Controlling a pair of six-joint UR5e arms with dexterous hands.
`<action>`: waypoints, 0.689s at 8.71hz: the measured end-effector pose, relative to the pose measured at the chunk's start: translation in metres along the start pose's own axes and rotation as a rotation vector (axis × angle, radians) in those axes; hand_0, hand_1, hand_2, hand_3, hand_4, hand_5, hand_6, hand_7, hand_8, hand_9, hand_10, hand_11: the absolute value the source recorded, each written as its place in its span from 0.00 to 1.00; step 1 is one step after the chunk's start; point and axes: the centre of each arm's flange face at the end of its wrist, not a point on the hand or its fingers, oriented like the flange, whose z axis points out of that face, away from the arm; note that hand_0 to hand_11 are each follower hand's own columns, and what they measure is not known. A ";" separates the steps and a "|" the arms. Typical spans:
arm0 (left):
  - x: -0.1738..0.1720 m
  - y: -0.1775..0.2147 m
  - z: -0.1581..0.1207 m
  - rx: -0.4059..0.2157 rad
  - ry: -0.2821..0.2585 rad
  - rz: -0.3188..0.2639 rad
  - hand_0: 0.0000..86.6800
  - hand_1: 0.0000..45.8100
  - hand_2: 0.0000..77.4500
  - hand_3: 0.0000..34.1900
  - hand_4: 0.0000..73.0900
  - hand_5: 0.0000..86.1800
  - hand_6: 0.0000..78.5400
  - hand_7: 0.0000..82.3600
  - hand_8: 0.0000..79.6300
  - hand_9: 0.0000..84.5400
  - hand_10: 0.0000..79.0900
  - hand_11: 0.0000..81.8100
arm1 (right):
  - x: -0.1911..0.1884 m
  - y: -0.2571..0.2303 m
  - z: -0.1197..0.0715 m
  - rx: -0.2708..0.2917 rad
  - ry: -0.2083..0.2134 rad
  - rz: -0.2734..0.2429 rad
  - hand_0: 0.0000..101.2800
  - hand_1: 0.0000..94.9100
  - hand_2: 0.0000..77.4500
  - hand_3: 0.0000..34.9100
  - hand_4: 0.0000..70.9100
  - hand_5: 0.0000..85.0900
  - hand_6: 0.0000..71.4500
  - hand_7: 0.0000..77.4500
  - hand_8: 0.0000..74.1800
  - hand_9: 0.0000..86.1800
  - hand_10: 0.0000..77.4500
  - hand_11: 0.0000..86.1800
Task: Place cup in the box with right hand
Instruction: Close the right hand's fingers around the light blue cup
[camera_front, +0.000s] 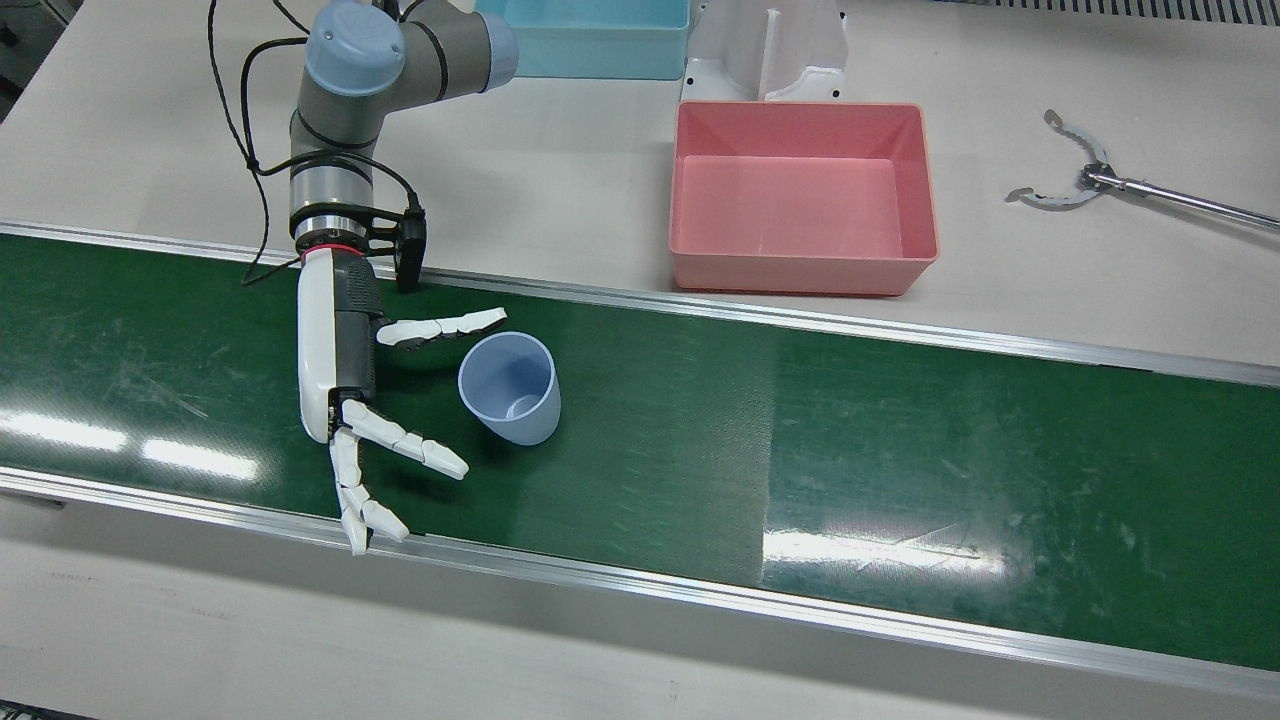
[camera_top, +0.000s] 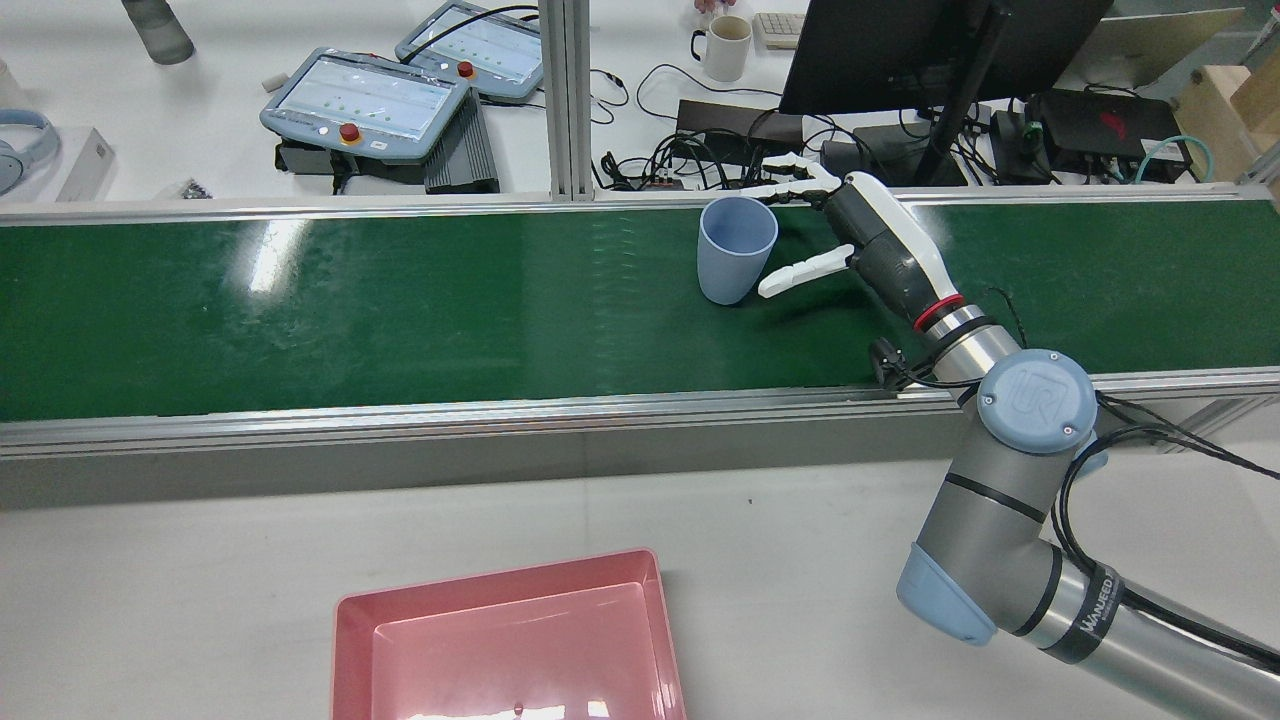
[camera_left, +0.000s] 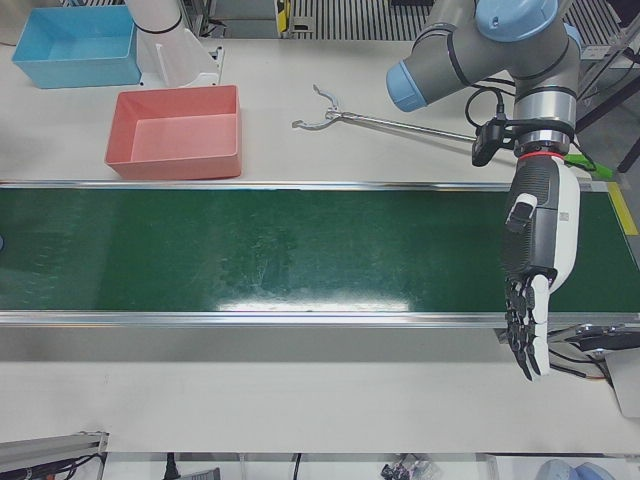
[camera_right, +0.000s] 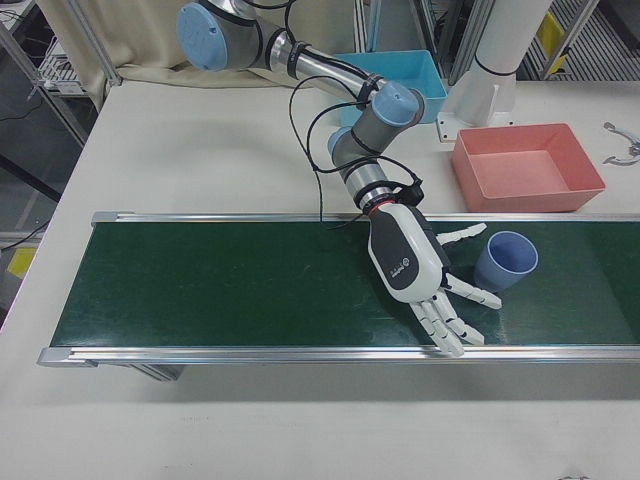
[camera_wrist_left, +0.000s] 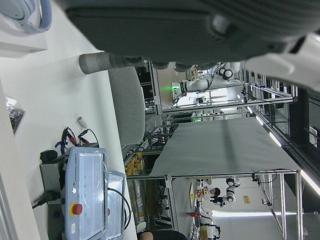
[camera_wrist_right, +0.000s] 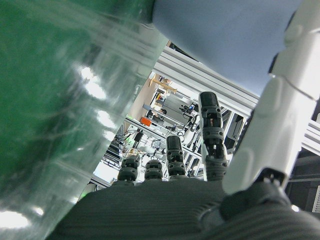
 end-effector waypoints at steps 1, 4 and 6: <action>0.000 0.000 0.000 0.000 0.000 0.000 0.00 0.01 0.01 0.00 0.00 0.00 0.00 0.00 0.00 0.01 0.00 0.00 | 0.000 0.003 0.001 -0.004 -0.001 0.002 0.51 0.11 0.01 0.00 0.40 0.06 0.08 0.34 0.04 0.09 0.08 0.11; 0.000 0.000 0.000 0.000 0.000 -0.001 0.00 0.01 0.01 0.00 0.00 0.00 0.00 0.00 0.00 0.01 0.00 0.00 | 0.002 0.007 0.004 -0.008 -0.001 0.005 0.51 0.11 0.01 0.00 0.40 0.06 0.08 0.34 0.04 0.09 0.08 0.11; 0.000 0.000 0.000 0.000 0.000 -0.001 0.00 0.01 0.01 0.00 0.00 0.00 0.00 0.00 0.00 0.01 0.00 0.00 | 0.003 0.007 0.004 -0.007 0.002 0.005 0.51 0.11 0.01 0.00 0.41 0.06 0.08 0.34 0.04 0.09 0.08 0.11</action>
